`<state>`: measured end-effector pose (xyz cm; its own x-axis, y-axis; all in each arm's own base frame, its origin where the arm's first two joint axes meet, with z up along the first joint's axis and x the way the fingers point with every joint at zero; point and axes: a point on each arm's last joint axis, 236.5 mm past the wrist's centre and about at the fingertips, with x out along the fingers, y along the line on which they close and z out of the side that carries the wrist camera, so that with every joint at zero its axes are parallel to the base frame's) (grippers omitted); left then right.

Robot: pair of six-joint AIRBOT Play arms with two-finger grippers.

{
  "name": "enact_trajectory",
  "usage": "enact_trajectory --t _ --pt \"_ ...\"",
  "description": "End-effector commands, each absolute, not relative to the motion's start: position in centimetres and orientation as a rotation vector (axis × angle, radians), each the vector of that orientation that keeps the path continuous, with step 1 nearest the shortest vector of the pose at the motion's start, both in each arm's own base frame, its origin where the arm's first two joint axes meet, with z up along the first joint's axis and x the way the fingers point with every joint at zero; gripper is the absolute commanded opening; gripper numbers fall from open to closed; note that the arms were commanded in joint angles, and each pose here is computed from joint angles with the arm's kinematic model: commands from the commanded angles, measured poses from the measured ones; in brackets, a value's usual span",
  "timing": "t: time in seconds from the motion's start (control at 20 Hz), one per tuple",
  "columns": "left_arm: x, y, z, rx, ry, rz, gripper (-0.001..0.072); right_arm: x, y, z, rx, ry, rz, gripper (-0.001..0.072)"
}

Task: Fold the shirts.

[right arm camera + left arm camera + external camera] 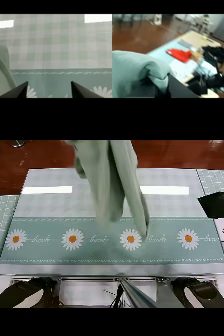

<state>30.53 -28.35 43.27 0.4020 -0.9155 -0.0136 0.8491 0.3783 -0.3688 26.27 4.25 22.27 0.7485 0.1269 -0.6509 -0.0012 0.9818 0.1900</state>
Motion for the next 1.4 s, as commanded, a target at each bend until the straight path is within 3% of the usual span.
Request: enact_trajectory --t 0.0,0.15,0.3,0.55,0.6,0.65,0.7,0.8,0.95,1.05,1.15,1.25,1.35 --pt "28.6 -33.3 33.1 -0.34 0.498 -1.231 0.0024 26.1 4.1 22.4 0.178 0.719 0.067 0.0619" --pt "29.2 -33.2 23.4 -0.376 0.726 -1.161 0.0025 26.1 3.8 22.3 0.168 0.721 0.054 0.0619" --pt "28.6 -30.8 13.6 -0.304 0.944 -1.056 0.0025 26.2 3.7 22.3 0.167 0.72 0.051 0.0619" --pt "26.1 -25.8 3.5 -0.187 1.212 -0.907 0.0028 27.7 3.6 19.1 0.151 0.782 0.033 0.0619" --pt "25.9 -24.6 2.3 -0.149 1.252 -0.872 0.0156 28.2 3.6 17.2 0.144 0.82 0.026 0.062" --pt "25.6 -23.4 1.5 -0.115 1.294 -0.826 0.0616 28.6 3.8 15.4 0.142 0.857 0.025 0.0621" --pt "25.6 -22.1 0.8 -0.072 1.323 -0.785 0.0704 28.9 4.1 13.5 0.145 0.902 0.027 0.0623" --pt "26.6 -18.6 0.4 0.004 1.363 -0.663 0.0705 29.1 3.1 9.7 0.084 1.023 -0.009 0.0623" --pt "28.5 -12.0 1.8 0.001 1.34 -0.492 0.0705 28.5 -5.1 8.3 0.027 1.091 -0.281 0.0623" --pt "28.8 -7.8 1.7 -0.144 1.297 -0.361 0.0704 26.1 -10.6 8.3 0.129 1.098 -0.471 0.0621" --pt "27.8 -6.1 -0.3 -0.406 1.278 -0.277 0.0704 24.2 -12.4 6.3 0.322 1.077 -0.542 0.0621" --pt "25.5 -7.3 -3.1 -0.68 1.307 -0.29 0.0704 23.8 -9.4 2.8 0.525 1.073 -0.438 0.0621" --pt "23.9 -7.6 -5.5 -0.843 1.302 -0.269 0.0703 24.2 -3.2 0.2 0.677 1.099 -0.193 0.0621"
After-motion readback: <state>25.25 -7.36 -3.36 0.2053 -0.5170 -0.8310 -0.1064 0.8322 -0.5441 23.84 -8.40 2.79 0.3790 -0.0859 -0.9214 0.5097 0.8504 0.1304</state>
